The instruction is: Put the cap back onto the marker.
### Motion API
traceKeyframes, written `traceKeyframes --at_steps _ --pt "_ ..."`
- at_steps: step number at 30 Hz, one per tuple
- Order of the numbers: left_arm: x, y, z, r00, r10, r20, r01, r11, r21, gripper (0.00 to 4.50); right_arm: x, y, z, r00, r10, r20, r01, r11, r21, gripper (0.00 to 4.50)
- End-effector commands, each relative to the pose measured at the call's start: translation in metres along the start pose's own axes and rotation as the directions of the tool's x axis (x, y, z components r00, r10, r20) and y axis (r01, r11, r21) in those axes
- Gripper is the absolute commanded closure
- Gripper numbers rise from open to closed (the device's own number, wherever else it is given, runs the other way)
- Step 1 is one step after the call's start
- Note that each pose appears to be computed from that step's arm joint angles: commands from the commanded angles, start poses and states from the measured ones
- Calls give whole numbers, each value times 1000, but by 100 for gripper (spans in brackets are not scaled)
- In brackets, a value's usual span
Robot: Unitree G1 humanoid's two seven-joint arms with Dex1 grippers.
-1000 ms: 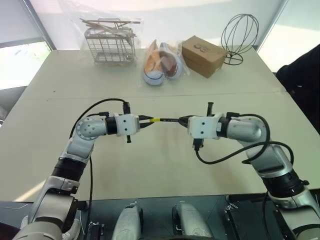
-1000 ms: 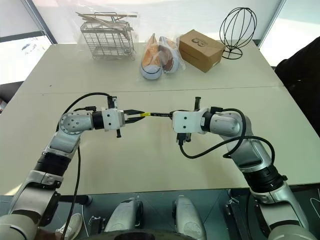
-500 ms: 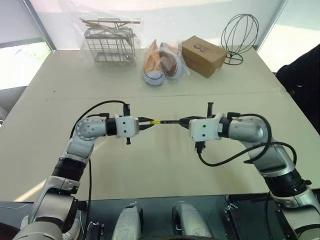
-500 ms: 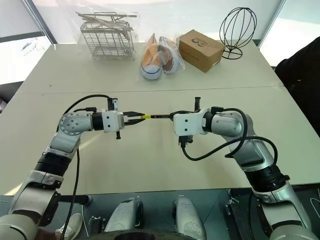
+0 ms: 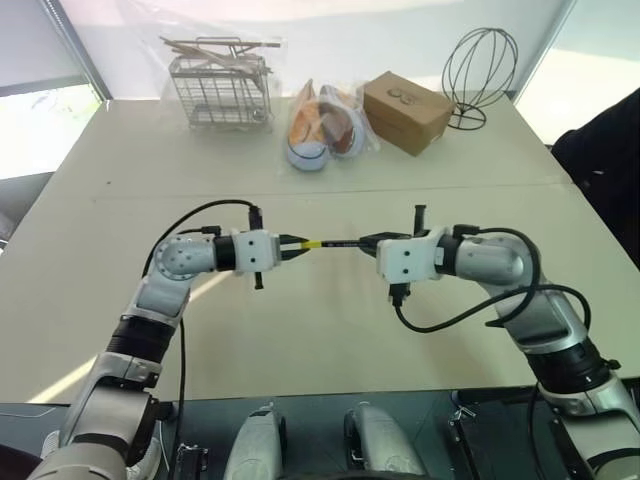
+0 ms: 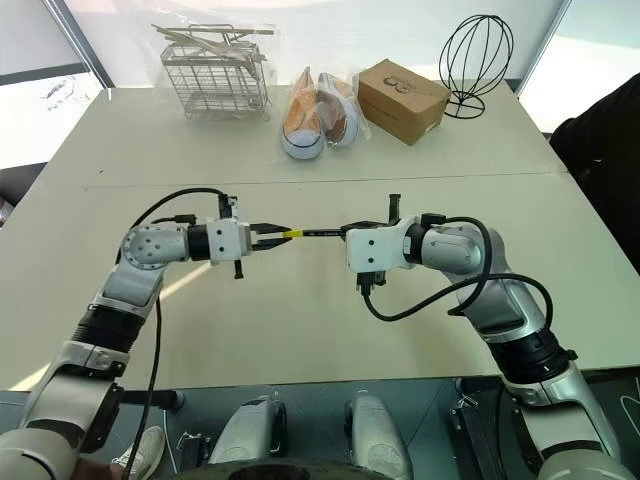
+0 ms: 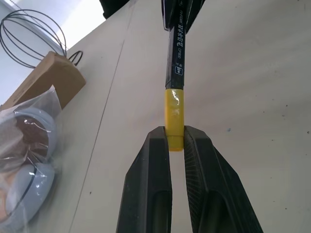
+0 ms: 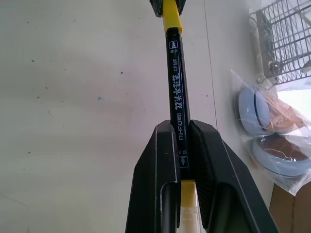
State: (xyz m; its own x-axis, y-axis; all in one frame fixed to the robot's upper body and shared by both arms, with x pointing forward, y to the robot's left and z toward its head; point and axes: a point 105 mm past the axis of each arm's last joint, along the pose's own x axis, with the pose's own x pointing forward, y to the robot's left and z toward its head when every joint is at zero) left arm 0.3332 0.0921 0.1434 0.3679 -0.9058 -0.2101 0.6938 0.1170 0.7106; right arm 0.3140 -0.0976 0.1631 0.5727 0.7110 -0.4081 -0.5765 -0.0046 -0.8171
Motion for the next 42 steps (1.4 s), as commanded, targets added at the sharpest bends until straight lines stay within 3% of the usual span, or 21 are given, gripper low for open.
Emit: traceKeyframes --at_steps 1,28,42 --pt "24 6 46 986 -1 168 -14 996 93 448 12 6 60 969 37 243 -13 995 -100 450" --pt "38 -1 63 969 -90 230 52 985 167 448 16 3 69 959 40 280 -5 992 -125 450" --pt "37 10 70 951 9 308 -60 986 158 448 14 -1 76 947 13 322 17 996 -91 450"
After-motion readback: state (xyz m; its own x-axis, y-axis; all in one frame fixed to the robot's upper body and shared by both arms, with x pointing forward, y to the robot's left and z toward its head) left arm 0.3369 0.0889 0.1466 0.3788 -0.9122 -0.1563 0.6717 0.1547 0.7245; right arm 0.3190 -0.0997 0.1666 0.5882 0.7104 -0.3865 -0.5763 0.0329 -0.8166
